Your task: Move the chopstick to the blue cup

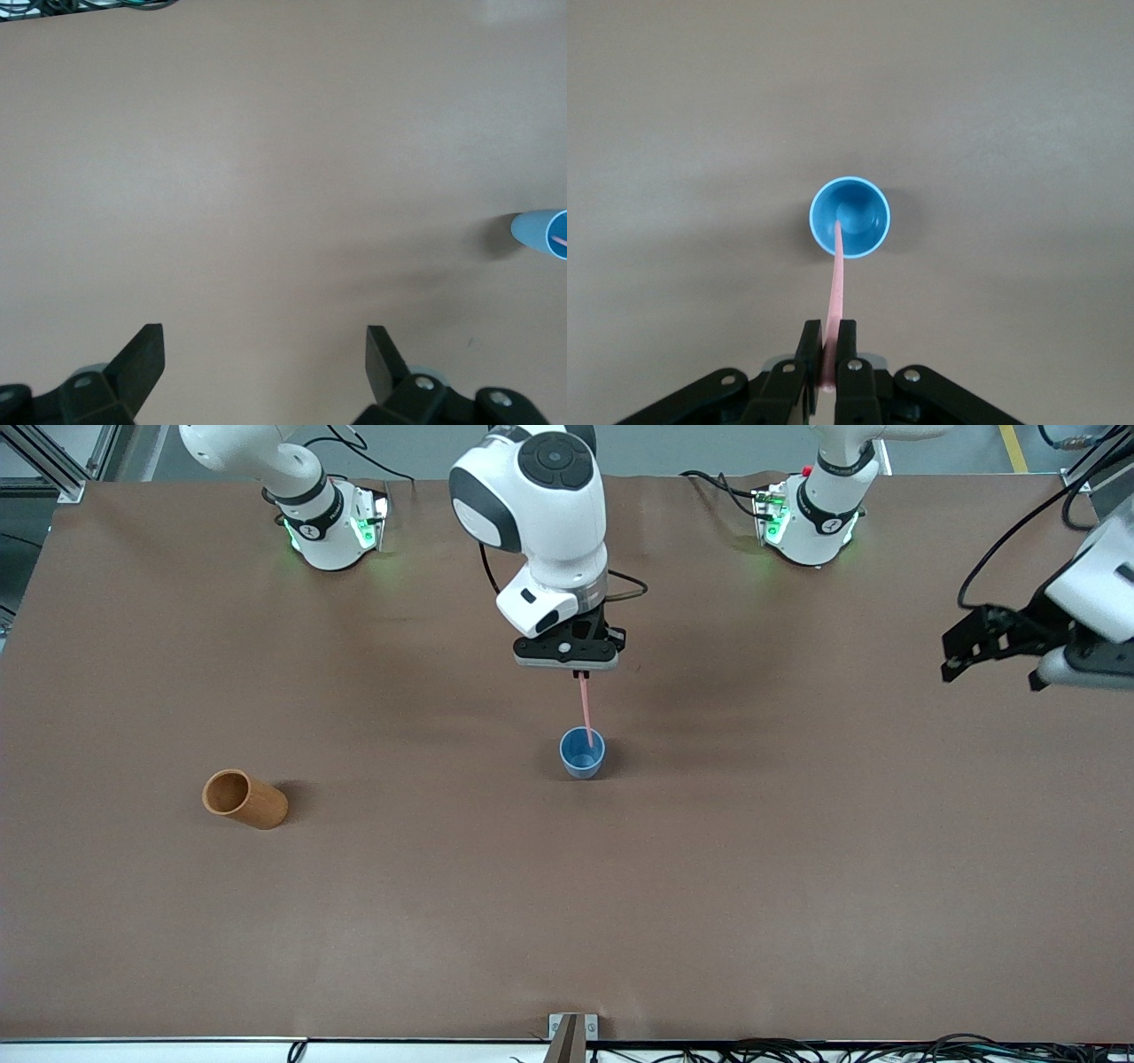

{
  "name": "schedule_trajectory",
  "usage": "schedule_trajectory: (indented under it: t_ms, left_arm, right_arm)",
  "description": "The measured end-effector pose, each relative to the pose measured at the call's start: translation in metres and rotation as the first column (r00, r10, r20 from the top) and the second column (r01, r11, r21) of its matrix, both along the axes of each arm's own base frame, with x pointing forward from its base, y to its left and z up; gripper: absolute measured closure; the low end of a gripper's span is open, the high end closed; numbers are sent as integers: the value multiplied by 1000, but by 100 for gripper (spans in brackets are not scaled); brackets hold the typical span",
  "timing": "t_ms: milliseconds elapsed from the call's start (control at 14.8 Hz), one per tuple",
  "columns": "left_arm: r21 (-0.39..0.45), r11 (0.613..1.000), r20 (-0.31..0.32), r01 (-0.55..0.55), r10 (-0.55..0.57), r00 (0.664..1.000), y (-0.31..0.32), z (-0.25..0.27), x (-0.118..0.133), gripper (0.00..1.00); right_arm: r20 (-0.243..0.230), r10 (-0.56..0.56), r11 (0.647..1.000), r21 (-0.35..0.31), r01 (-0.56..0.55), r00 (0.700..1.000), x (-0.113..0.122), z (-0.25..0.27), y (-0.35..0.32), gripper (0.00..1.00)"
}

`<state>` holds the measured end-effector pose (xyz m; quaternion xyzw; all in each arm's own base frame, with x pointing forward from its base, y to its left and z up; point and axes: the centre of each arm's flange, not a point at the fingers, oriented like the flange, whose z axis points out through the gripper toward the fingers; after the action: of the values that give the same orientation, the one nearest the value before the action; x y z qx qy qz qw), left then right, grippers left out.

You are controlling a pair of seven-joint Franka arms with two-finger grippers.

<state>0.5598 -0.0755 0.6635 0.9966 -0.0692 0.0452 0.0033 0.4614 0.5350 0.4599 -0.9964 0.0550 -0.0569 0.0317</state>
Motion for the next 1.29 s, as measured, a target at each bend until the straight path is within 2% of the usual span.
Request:
schedule_trajectory:
  t_ms: [136, 339, 475, 678, 814, 881, 1220, 1288]
  left_arm:
    - [0, 1000, 4, 8, -8, 1000, -4, 5, -4, 0]
    - [2, 1000, -24, 15, -15, 1000, -8, -5, -5, 0]
    - [3, 1000, -32, 16, -16, 999, -8, -7, -4, 0]
    - [3, 1000, -32, 15, -15, 999, -9, -7, -5, 0]
    - [2, 1000, -32, 4, -4, 999, -9, -7, -5, 0]
    - [1, 1000, -32, -2, 2, 999, -10, -7, -5, 0]
    - [0, 1000, -34, -1, 1, 999, -18, -7, -6, 0]
    - [0, 1000, -35, -2, 2, 999, -19, -7, -6, 0]
  right_arm:
    - [13, 3, 1000, -14, -3, 1000, 3, -3, -1, 89]
    - [26, 11, 999, -41, -10, 1000, 6, -12, -1, 89]
    - [37, 13, 999, -37, -12, 999, 9, -20, 1, 88]
    - [46, 8, 999, -34, -7, 999, 15, -21, -1, 78]
    - [53, -7, 1000, -28, 8, 999, 23, -17, -8, 63]
    - [58, -18, 1000, -24, 19, 998, 30, -13, -13, 50]
    - [96, -92, 996, 11, 92, 991, 71, 36, -65, 2]
    - [91, -115, 993, 4, 115, 989, 77, 52, -83, 0]
